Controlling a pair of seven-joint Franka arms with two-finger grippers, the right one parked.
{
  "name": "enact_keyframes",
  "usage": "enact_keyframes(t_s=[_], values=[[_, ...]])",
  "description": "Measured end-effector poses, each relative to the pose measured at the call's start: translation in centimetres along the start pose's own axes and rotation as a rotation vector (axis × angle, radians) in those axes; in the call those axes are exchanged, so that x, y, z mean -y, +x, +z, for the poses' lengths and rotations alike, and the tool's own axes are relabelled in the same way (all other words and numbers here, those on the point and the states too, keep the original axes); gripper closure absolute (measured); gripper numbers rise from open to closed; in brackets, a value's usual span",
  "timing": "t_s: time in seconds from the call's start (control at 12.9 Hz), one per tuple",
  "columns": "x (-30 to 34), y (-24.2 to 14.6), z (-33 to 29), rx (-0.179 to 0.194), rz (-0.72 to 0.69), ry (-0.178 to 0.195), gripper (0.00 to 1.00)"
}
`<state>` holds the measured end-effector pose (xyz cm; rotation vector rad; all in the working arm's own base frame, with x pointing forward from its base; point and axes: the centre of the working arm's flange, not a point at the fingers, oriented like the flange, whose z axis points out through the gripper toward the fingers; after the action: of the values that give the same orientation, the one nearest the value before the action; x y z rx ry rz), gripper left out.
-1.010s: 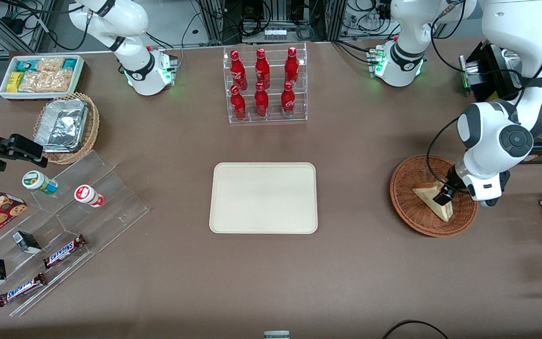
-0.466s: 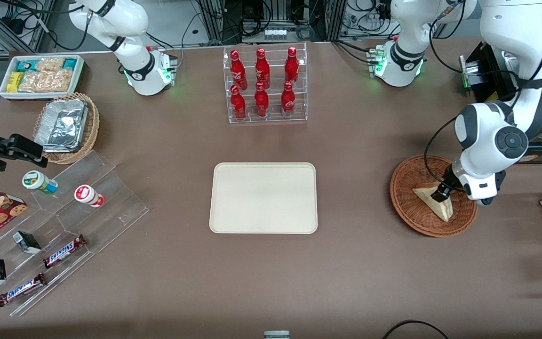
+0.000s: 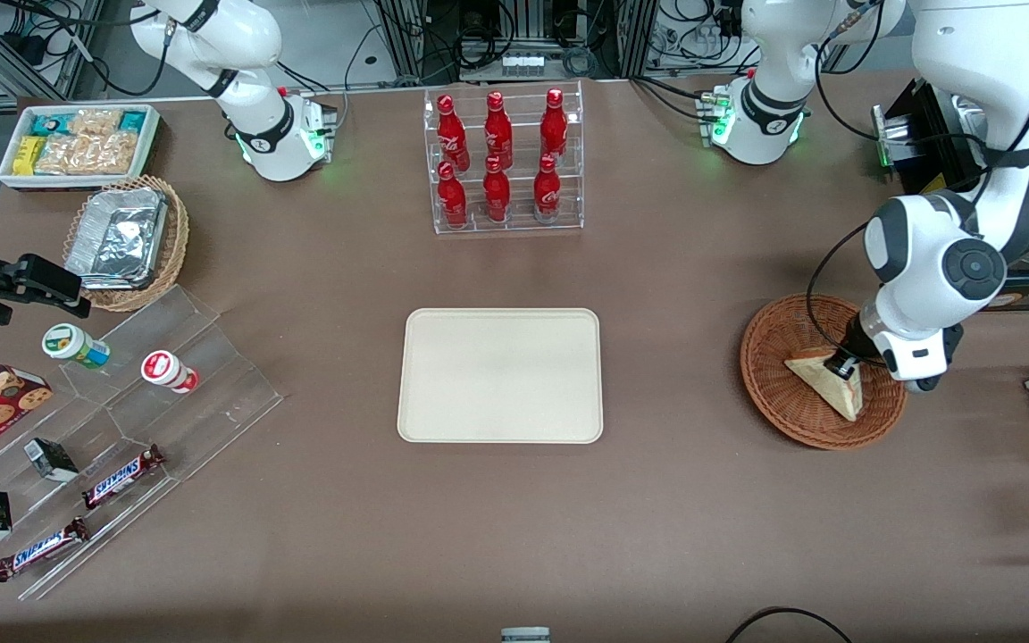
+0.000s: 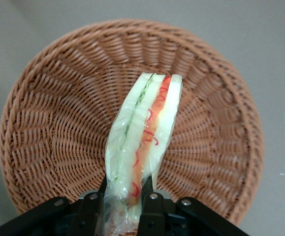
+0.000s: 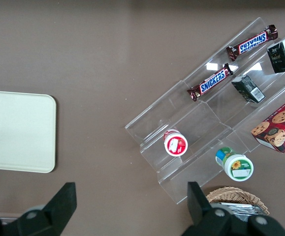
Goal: Place sandwich from basket to tray
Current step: 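Lift the sandwich and carry it over the white tray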
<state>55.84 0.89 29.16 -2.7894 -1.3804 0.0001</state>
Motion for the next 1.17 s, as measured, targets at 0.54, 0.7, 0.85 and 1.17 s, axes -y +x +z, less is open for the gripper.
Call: enact_keyframes(t_s=[0.54, 0.7, 0.85, 1.17], values=[[-9.7, -9.7, -18.4, 0.025, 0.234, 0.040, 0.85], [-12.1, -14.1, -19.4, 0.012, 0.317, 0.024, 0.85], [-14.4, -18.5, -19.2, 0.006, 0.398, 0.021, 0.85], [-19.1, -26.4, -16.3, 0.001, 0.534, 0.038, 0.85]])
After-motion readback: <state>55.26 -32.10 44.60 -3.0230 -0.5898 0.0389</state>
